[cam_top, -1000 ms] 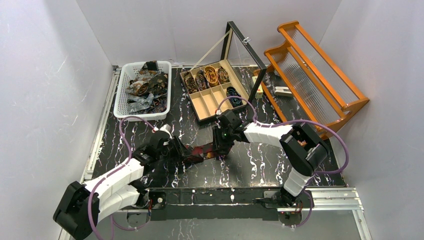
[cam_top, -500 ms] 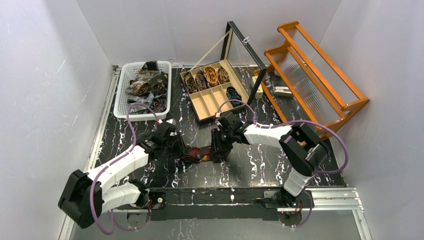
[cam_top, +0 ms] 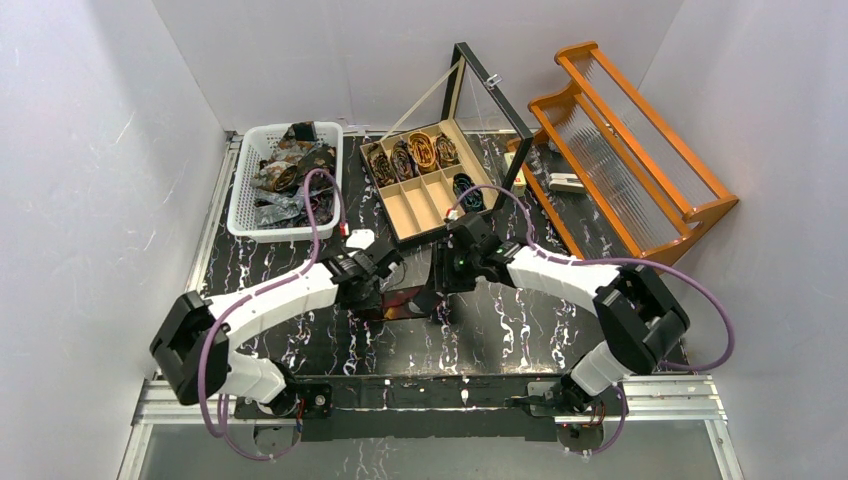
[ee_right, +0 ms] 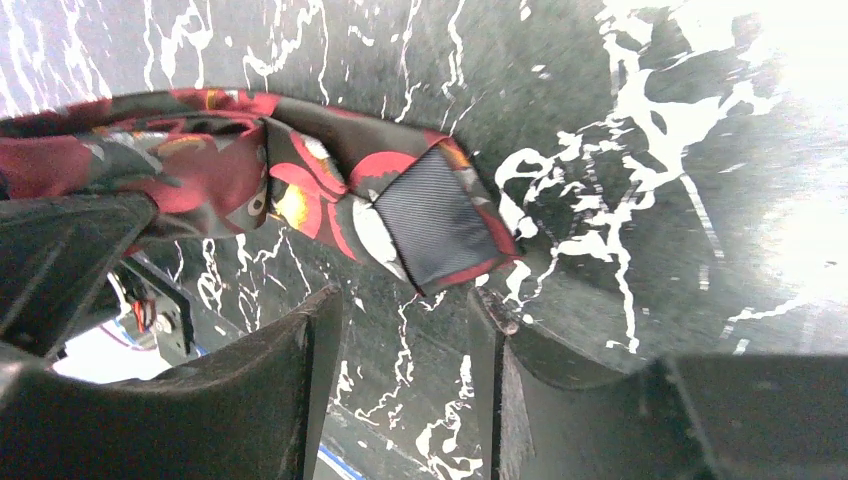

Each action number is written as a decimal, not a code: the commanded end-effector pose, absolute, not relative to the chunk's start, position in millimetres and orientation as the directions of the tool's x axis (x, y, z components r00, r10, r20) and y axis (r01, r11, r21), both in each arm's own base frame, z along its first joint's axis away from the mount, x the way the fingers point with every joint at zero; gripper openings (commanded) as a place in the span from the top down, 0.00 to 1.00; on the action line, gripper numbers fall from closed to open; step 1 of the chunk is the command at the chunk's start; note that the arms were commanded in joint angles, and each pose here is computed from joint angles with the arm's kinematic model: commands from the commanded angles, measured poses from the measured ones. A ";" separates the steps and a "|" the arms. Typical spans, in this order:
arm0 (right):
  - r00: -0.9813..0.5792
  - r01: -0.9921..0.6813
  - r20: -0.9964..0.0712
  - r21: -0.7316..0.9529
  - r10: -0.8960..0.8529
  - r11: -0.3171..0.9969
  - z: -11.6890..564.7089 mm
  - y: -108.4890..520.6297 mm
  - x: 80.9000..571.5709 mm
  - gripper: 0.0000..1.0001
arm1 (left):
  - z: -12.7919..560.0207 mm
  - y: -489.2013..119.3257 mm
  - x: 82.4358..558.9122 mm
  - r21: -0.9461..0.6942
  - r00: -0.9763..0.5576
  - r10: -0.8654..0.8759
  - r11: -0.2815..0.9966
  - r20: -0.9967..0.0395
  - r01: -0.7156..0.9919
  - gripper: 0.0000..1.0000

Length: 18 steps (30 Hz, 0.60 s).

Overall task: Roll the ties
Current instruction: Roll the tie at the center of the board.

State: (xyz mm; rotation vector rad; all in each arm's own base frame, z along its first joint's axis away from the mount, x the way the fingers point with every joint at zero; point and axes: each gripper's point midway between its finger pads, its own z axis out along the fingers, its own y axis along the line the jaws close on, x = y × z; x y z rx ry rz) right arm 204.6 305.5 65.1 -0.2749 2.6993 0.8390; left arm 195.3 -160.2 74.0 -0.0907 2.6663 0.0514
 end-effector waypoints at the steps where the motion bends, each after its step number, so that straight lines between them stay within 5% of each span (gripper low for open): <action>1: -0.921 -0.203 -0.390 0.504 0.012 0.840 79.2 286.6 221.8 0.42 | 89.7 -132.3 198.8 0.247 -0.857 0.017 0.960 -0.514 -0.129 0.70; 18: -0.923 -0.046 -0.351 0.508 0.158 0.860 60.9 245.2 238.0 0.36 | 94.7 -167.9 209.4 0.513 -0.835 0.244 0.857 -0.494 -0.053 0.67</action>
